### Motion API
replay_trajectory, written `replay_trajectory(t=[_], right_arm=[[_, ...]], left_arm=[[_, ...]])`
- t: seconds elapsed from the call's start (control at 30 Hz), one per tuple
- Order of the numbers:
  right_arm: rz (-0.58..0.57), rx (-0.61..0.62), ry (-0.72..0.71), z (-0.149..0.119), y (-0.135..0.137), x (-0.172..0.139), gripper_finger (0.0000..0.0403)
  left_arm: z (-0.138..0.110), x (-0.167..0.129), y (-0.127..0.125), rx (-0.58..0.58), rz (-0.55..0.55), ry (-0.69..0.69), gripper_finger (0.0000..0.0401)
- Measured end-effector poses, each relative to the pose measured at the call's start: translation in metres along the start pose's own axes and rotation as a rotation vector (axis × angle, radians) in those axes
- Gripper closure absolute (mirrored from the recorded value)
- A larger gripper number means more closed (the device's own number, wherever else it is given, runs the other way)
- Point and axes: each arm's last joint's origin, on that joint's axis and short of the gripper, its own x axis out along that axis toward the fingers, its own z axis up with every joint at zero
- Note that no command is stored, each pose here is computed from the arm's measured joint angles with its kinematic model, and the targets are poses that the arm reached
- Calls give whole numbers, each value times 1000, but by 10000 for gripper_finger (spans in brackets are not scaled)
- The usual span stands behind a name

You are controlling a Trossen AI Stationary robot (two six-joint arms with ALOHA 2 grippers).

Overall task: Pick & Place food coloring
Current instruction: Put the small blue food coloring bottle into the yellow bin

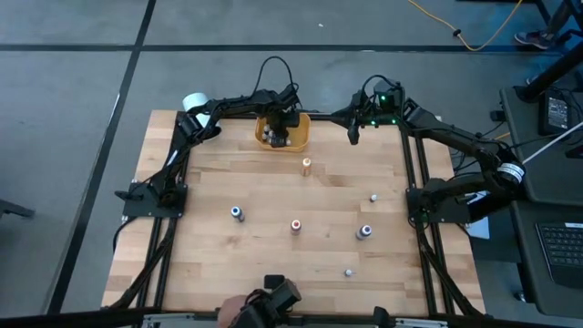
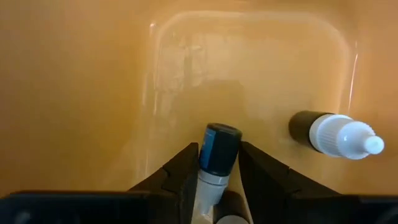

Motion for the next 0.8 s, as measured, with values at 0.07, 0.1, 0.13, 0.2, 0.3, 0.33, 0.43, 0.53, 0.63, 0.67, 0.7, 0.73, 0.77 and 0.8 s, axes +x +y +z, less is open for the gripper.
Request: replay_trajectory(t=[0.07,0.1,0.13,0.2,0.3,0.33,0.43,0.53,0.63,0.67,0.7,0.73,0.77,0.8], right_arm=[[0,0,-1,0,0,0,302],[0,1,-1,0,0,0,302],[0,0,-1,0,0,0,302],[0,1,-2,0,0,0,302],[0,1,-2,0,0,0,302],[0,1,-2,0,0,0,302],[0,1,-2,0,0,0,302],[0,1,-2,0,0,0,302],[-1,0,-2,0,0,0,302],[0,0,-2,0,0,0,302],[0,0,-2,0,0,0,302],[-1,1,-2,0,0,0,302],[0,1,-2,0,0,0,302],[0,1,-1,0,0,0,302]], left_arm=[[0,0,0,0,0,0,303],[0,0,0,0,0,0,309],[0,0,0,0,0,0,314],[0,0,0,0,0,0,324],[0,0,0,-2,1,0,334],[0,0,0,-3,1,0,335],[0,0,0,-2,17,10,335],[3,-4,0,-5,17,18,335],[10,-13,3,-10,37,-11,335],[12,-16,4,-15,42,-18,335],[15,-20,5,-17,47,-26,335],[18,-24,6,-21,51,-33,335],[21,-29,8,-24,58,-43,335],[24,-34,9,-29,66,-57,335]])
